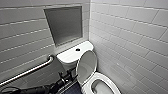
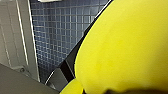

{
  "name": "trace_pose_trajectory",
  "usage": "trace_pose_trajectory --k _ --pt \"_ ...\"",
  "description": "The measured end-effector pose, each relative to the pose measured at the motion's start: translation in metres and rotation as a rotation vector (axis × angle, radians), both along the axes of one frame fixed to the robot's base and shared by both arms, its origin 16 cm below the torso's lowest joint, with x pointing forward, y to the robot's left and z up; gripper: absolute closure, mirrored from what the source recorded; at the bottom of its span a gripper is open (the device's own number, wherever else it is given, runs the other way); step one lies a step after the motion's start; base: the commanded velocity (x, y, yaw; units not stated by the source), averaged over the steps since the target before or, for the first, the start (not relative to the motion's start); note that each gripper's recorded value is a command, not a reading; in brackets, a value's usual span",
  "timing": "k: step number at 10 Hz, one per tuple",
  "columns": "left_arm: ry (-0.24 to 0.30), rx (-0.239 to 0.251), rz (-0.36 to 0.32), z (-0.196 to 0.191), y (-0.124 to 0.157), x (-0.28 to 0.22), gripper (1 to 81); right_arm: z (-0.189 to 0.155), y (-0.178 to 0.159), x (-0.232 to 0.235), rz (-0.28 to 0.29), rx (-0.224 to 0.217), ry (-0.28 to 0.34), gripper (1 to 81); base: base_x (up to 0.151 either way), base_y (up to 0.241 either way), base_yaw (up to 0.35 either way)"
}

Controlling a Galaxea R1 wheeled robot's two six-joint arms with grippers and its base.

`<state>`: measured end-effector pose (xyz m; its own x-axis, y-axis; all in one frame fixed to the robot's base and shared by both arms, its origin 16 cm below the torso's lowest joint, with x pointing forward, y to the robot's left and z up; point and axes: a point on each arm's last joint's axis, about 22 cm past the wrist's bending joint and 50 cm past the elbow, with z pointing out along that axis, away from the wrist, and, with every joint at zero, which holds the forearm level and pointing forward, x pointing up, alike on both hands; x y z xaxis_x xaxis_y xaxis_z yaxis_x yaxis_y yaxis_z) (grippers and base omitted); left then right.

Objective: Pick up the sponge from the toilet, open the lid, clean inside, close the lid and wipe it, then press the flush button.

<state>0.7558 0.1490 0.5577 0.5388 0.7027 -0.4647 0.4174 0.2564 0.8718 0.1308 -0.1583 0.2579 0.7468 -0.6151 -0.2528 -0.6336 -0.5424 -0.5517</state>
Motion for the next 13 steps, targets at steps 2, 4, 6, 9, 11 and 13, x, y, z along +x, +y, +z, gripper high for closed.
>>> trace_pose_trajectory --k 2,4,6,9,11,13 --pt "0.0 0.016 -0.008 0.001 0.01 -0.006 1.0 -0.001 0.0 0.006 -0.001 0.001 -0.009 81.1 0.0 0.0 0.0" --pt "-0.039 0.126 -0.058 -0.006 0.038 -0.023 1.0 -0.001 0.0 0.006 0.0 0.0 -0.009 81.1 0.0 0.0 0.0" --pt "-0.129 0.235 -0.238 -0.011 0.02 -0.076 1.0 -0.003 -0.015 0.009 0.012 -0.018 -0.019 81.1 0.0 0.0 0.0" --pt "-0.188 0.485 -0.501 -0.052 0.022 -0.156 1.0 -0.002 -0.018 0.009 0.034 -0.018 -0.033 81.1 0.0 0.0 0.0" --pt "-0.215 0.617 -0.671 -0.076 0.01 -0.211 1.0 -0.001 -0.02 0.009 0.054 -0.018 -0.045 81.1 0.0 0.0 0.0" --pt "-0.208 0.715 -0.791 -0.087 0.007 -0.257 1.0 0.001 -0.02 0.008 0.082 -0.013 -0.064 81.1 0.0 0.0 0.0"
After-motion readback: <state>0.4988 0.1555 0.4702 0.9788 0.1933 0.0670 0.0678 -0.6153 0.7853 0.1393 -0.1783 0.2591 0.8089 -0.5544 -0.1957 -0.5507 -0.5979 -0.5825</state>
